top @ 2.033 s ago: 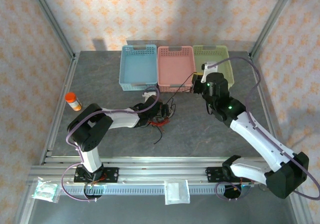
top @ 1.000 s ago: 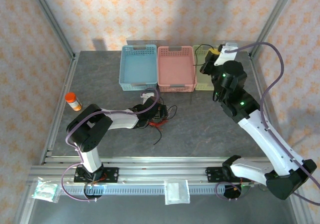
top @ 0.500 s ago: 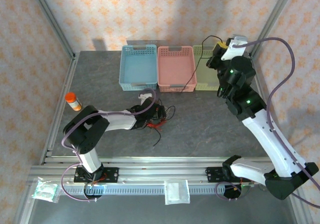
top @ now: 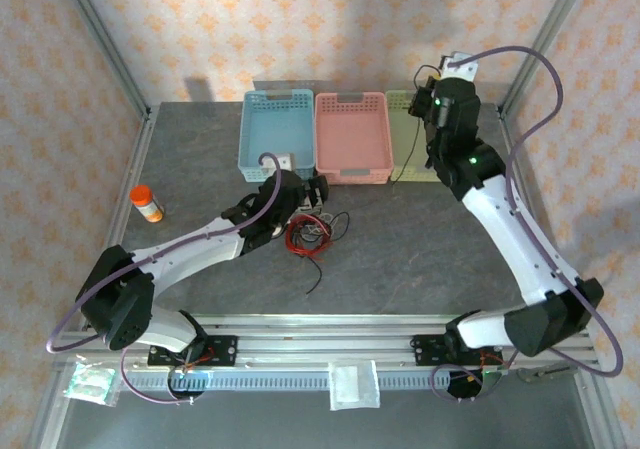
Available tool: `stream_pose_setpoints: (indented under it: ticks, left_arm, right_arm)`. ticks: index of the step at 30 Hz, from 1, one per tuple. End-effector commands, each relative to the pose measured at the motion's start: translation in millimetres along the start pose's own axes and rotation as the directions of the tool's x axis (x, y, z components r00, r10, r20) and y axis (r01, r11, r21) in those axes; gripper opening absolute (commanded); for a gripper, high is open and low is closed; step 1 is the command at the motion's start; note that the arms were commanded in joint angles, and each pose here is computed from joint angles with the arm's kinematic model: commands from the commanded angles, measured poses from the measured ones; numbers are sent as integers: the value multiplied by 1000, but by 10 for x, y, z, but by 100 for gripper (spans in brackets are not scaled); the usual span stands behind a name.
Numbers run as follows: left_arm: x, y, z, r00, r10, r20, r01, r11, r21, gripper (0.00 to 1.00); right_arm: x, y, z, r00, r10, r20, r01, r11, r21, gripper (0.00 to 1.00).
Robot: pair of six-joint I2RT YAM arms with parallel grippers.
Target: Untangle the cables
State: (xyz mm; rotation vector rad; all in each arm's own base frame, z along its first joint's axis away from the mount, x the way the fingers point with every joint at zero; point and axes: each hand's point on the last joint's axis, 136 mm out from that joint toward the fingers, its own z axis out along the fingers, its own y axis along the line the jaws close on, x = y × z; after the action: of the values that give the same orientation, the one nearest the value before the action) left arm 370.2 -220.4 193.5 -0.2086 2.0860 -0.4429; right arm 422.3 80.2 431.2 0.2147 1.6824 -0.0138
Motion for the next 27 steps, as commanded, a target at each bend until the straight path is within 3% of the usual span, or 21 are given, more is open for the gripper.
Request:
stream_pose_setpoints:
  ticks: [1, 9, 14, 21, 24, 27]
  left_arm:
    - [-198, -144, -24, 999, 46, 8, -47, 998, 32, 99]
    - [-531, -565, 236, 1000, -17, 9, 14, 980, 201, 99]
    - [-670, -746, 418, 1000, -15, -5, 16, 973, 229, 100]
    - [-551, -792, 546, 998, 0, -62, 15, 973, 231, 100]
    - [-463, -773, 556, 996, 6, -84, 14, 972, 234, 100]
    - [-354, -748, 574, 994, 14, -109, 12, 972, 233, 99]
  right_arm:
    - [-91, -119, 146, 1000, 13, 3, -13, 999, 50, 0]
    - [50, -393, 852, 999, 16, -40, -11, 993, 121, 0]
    - [123, -536, 1230, 997, 38, -60, -29, 990, 141, 0]
    - [426, -619, 1707, 991, 35, -126, -18, 991, 134, 0]
    - [640, -570, 1927, 981, 44, -189, -28, 996, 84, 0]
    - [859, -378, 2071, 961, 47, -271, -65, 996, -56, 0]
